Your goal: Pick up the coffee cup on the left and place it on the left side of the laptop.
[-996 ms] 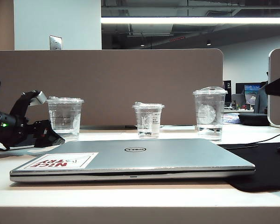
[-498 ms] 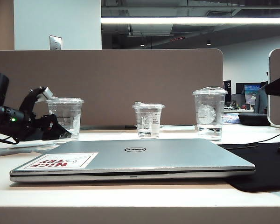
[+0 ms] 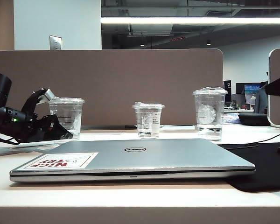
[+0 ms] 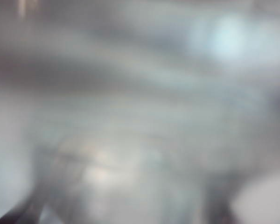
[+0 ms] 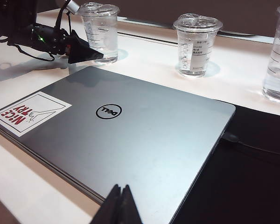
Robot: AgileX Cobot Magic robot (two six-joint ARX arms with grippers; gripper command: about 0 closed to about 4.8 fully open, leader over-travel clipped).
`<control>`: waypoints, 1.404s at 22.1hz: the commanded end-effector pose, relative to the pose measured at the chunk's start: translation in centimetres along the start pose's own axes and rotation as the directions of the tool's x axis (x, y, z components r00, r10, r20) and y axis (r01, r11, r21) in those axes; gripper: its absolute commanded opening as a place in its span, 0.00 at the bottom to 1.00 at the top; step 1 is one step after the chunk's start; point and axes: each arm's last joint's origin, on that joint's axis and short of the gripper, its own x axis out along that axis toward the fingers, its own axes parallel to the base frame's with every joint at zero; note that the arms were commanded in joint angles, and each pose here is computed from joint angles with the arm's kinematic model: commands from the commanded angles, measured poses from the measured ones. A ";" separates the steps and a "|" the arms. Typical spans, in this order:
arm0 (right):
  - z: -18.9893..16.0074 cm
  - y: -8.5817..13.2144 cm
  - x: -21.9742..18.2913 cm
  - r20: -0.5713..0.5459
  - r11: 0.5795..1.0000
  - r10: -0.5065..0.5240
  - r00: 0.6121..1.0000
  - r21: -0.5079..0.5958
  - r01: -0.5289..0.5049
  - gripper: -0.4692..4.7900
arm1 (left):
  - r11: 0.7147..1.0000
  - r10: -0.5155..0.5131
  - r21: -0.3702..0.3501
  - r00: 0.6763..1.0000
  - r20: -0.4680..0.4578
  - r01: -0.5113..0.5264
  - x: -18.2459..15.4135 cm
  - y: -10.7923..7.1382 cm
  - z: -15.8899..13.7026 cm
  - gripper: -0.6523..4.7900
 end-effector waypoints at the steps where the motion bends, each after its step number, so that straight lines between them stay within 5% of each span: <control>1: 0.0 0.0 0.0 0.012 1.000 0.000 1.000 0.003 0.000 0.08 | 0.999 -0.029 0.014 0.999 0.013 0.029 0.3 -0.5 0.3 1.00; 16: 0.0 0.0 0.0 0.013 1.000 0.000 1.000 0.003 0.000 0.08 | 0.994 0.008 0.109 0.998 0.061 -0.014 1.6 -1.7 1.2 1.00; 31: 0.0 0.0 0.0 0.013 1.000 0.000 1.000 0.003 0.000 0.08 | 0.990 0.049 0.129 0.996 0.071 -0.058 3.0 -2.3 0.2 1.00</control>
